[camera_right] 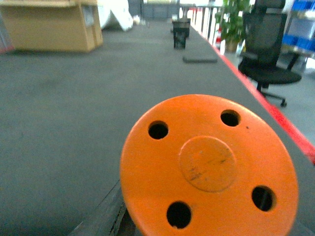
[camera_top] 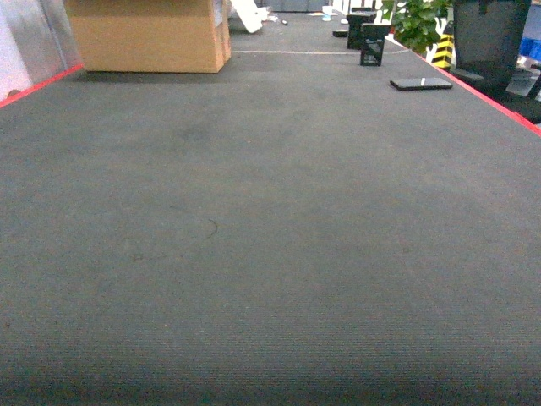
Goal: Sort blue parts and orange caps into right shelf containers
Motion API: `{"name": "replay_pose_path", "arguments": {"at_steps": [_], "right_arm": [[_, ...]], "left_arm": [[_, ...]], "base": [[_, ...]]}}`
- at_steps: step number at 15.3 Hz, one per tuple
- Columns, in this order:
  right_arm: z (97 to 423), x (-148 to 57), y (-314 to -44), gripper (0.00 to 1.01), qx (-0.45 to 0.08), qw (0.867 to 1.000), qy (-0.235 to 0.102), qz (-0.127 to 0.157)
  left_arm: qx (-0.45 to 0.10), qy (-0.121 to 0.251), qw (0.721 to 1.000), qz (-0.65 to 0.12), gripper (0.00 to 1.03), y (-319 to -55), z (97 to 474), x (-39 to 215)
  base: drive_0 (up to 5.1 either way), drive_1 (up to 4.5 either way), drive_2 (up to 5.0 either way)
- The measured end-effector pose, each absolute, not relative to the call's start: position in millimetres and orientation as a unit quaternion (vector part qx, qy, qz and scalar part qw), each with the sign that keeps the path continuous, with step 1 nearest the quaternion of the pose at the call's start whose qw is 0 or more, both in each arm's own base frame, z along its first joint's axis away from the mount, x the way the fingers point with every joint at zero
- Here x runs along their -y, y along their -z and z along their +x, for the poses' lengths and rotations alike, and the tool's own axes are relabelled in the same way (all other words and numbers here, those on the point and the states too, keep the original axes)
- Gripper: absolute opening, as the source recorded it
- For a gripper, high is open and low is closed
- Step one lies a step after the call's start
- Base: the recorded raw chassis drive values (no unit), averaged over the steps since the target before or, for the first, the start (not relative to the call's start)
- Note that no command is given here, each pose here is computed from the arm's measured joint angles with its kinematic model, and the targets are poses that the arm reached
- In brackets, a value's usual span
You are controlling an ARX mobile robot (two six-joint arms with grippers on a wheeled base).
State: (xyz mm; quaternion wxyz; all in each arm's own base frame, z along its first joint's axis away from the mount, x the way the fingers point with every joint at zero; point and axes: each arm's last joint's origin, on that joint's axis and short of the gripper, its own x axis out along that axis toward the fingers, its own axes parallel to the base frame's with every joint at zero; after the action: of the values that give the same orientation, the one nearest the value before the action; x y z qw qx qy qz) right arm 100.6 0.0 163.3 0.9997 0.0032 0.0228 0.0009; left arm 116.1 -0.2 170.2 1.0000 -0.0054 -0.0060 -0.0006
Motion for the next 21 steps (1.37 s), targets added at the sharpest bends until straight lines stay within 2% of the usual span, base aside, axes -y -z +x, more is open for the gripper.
{"name": "replay_pose_path", "arguments": {"at_steps": [1,6,8,9,21], "right_arm": [[97,0,-169,0.44,0.01,1.0,-0.001,0.003],[97,0,-167,0.44,0.001,1.0,0.0,0.003],[97,0,-167,0.44,0.001,1.0,0.0,0.003],[97,0,-167,0.44,0.001,1.0,0.0,0.003],[97,0,-167,0.44,0.001,1.0,0.0,0.003]], "left_arm": [[0.004,0.001,1.0,-0.005,0.42,-170,115,0],[0.005,0.001,1.0,-0.005,0.42,-170,109,0],[-0.024,0.001,1.0,-0.005,0.42,-163,101,0],[0.004,0.001,1.0,-0.005,0.42,-167,98,0],[-0.003,0.0,1.0,-0.005,0.42,-166,98,0]], "base": [[0.0,0.0,0.0],[0.0,0.0,0.0],[0.0,0.0,0.0],[0.0,0.0,0.0],[0.0,0.0,0.0]]}}
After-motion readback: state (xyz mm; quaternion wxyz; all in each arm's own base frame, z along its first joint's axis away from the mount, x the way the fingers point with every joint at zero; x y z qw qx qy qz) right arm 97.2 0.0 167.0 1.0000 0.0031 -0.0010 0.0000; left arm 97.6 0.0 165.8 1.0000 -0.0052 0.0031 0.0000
